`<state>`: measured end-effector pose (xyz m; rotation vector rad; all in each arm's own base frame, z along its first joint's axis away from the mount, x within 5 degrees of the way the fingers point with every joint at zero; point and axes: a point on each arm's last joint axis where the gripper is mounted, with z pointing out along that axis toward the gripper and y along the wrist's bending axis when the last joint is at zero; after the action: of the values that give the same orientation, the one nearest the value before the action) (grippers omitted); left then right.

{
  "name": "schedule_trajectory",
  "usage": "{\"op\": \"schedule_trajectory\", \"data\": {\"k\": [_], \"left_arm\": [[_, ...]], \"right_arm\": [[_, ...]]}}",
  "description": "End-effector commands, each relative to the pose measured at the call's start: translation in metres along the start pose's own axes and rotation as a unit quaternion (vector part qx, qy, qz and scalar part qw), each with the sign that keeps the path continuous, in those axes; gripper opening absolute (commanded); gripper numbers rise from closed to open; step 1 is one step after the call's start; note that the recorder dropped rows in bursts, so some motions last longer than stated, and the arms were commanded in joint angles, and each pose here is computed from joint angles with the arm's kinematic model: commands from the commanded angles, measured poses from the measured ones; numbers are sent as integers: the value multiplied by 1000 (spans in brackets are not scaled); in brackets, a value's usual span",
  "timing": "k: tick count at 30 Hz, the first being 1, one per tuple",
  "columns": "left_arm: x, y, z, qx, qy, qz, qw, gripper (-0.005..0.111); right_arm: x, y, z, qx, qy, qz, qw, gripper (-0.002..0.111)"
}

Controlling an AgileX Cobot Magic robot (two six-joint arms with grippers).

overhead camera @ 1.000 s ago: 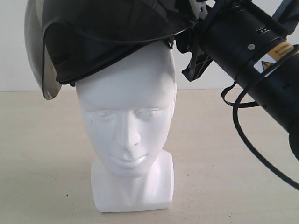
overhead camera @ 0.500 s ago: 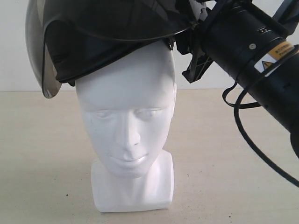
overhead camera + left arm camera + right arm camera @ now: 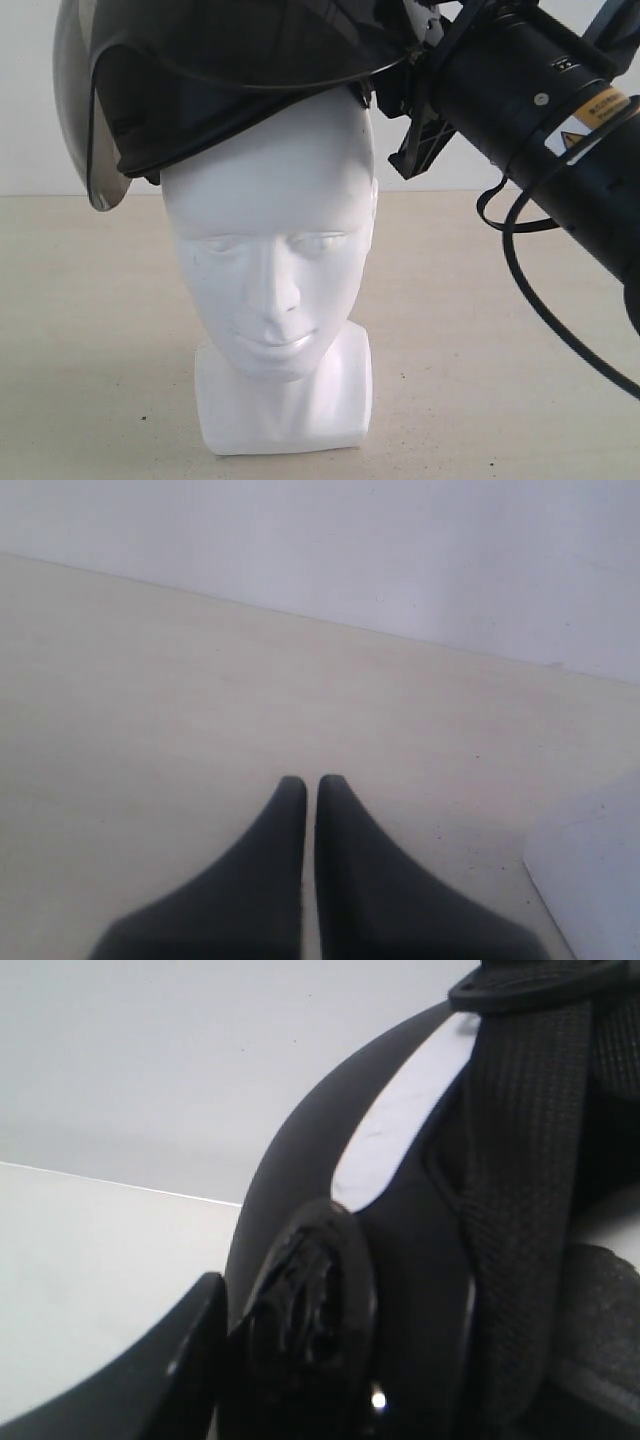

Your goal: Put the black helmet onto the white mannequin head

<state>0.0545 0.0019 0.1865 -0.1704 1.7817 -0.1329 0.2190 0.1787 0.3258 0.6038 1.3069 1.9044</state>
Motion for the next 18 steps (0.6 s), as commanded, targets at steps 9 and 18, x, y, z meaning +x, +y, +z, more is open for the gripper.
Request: {"op": "schedule_trajectory", "data": {"k": [9, 18], "left_arm": [[1, 0, 0, 0, -1, -2, 1000, 5], [-19, -7, -2, 49, -103, -88, 990, 5]], "right_arm": [[6, -24, -5, 91, 41, -57, 993, 0], [6, -23, -4, 87, 41, -51, 994, 0]]}}
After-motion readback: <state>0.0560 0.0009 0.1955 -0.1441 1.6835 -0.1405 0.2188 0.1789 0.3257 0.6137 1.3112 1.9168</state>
